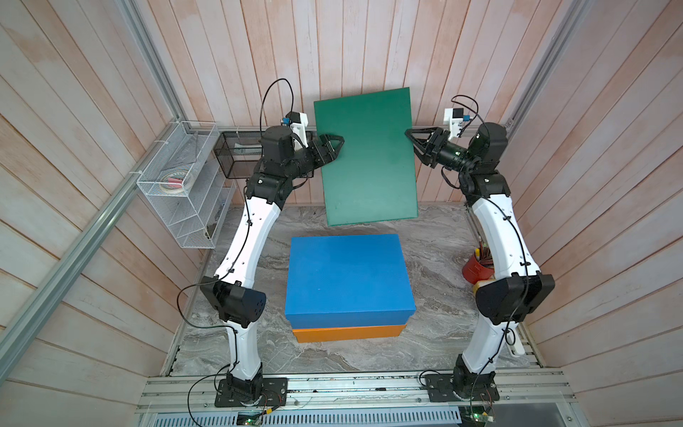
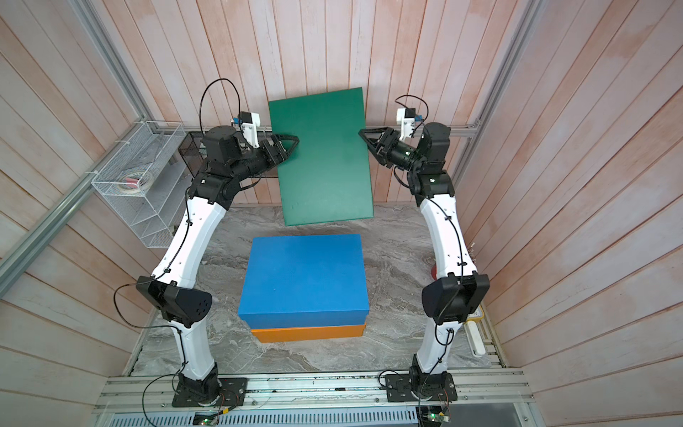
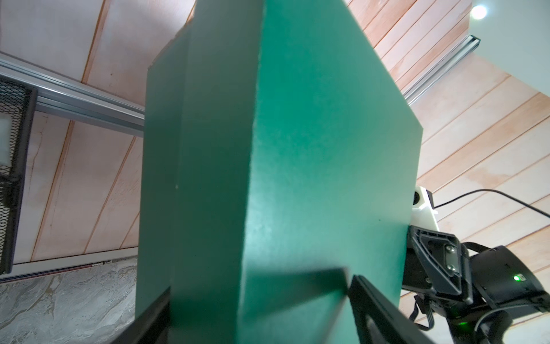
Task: Stack the shoeboxes
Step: Place the shoebox at the shoebox.
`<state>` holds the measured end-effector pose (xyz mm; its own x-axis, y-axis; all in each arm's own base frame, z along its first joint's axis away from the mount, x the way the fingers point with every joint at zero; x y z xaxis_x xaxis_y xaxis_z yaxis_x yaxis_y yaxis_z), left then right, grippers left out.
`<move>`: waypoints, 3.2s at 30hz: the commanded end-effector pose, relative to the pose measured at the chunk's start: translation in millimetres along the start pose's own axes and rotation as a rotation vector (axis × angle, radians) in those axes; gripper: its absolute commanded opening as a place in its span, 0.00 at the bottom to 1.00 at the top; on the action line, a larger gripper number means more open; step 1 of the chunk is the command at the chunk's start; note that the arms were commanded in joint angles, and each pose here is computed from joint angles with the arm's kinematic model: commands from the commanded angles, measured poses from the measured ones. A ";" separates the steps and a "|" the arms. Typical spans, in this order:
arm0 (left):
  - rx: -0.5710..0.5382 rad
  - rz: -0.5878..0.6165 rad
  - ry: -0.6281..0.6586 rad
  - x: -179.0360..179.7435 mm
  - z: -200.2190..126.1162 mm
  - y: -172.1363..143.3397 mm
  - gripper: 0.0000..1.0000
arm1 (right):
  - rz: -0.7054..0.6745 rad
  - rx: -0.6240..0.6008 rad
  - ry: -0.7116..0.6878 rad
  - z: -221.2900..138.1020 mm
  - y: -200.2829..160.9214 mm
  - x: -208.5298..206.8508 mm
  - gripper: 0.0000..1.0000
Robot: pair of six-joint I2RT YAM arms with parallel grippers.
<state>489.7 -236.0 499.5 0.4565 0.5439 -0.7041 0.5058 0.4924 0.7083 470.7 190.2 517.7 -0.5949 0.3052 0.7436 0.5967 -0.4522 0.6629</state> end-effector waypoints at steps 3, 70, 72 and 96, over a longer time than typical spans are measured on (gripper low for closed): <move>0.151 0.039 -0.262 -92.3 -15.9 -47.4 0.87 | 0.097 0.232 0.139 22.3 -79.1 46.5 0.54; 0.385 -0.035 -0.077 18.6 -57.7 -108.5 0.94 | 0.302 0.220 -0.213 -63.7 -231.3 10.9 0.71; 0.382 -0.035 -0.075 19.2 -54.5 -105.5 0.94 | 0.310 0.226 -0.208 -64.7 -228.3 8.2 0.71; 0.519 -0.055 -0.102 14.9 -56.6 -115.2 0.92 | 0.389 0.334 -0.238 -81.8 -245.8 35.9 0.66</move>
<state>432.4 -228.4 403.9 0.4222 0.5314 -0.7344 0.7809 0.1982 0.5924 275.6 234.1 363.2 -0.1478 0.3950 0.9067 0.8871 -0.3524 0.2981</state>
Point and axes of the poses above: each gripper's point midway between its finger pads, its own z axis out along the fingers, its own x axis along the line the jaws close on, y = z × x, the point moved 1 cm from there along -z, back along the fingers, and after that the axes turned 6 degrees about -z, right-handed, at the moved point
